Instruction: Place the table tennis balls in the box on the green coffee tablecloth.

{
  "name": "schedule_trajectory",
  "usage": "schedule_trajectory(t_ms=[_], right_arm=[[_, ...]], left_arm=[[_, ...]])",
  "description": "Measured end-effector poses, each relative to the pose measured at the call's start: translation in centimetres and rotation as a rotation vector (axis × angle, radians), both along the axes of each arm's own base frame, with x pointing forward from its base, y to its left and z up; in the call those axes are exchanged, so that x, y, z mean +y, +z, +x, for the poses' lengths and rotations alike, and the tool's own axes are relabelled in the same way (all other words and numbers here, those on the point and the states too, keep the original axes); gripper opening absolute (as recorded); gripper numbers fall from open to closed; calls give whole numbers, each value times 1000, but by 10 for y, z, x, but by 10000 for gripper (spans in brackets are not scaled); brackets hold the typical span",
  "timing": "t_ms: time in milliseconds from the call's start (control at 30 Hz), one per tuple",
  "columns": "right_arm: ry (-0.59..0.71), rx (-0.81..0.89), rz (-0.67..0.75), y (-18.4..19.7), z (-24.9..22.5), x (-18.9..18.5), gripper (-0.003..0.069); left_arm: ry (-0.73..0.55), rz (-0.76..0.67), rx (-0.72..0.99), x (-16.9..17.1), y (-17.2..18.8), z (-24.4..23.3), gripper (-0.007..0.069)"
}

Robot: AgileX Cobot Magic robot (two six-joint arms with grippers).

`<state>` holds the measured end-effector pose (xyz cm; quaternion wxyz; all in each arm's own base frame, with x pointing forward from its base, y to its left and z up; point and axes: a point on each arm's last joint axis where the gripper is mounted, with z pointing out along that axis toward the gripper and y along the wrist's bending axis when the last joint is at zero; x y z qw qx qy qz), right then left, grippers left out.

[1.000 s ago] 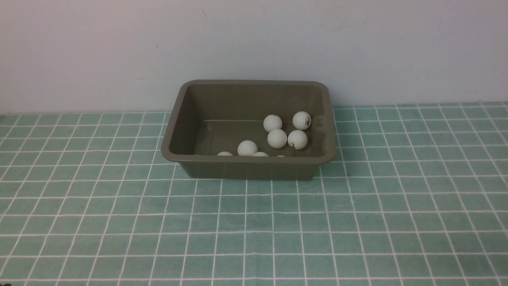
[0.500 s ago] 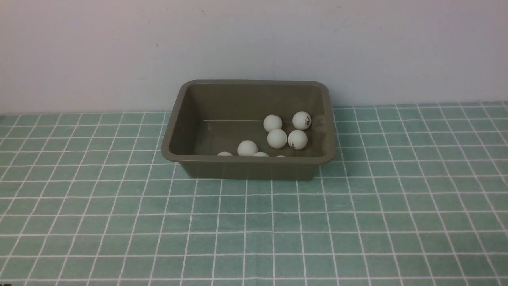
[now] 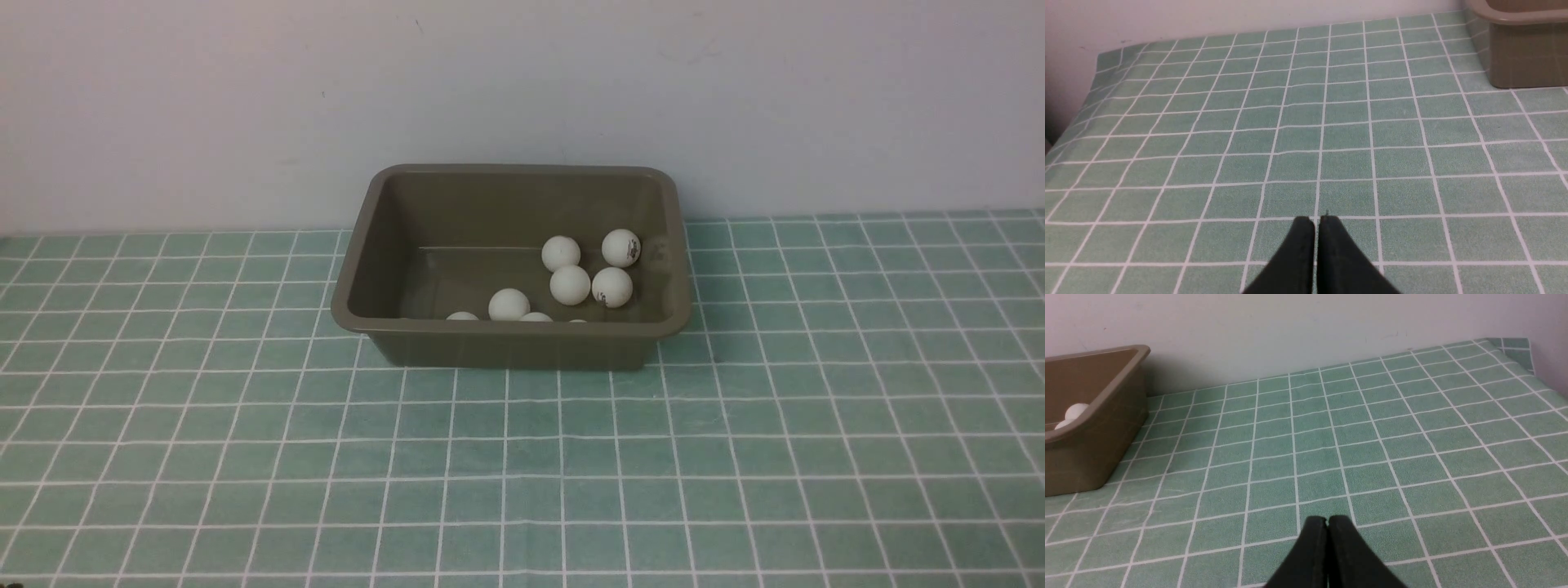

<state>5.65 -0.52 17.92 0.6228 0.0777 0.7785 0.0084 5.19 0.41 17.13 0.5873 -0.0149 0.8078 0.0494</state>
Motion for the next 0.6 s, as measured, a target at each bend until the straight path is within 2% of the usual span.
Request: schedule_trajectory(t_ms=[600], right_arm=[[2, 1, -10, 0, 0, 0, -10]], left_arm=[[0, 0, 0, 0, 0, 0, -4]])
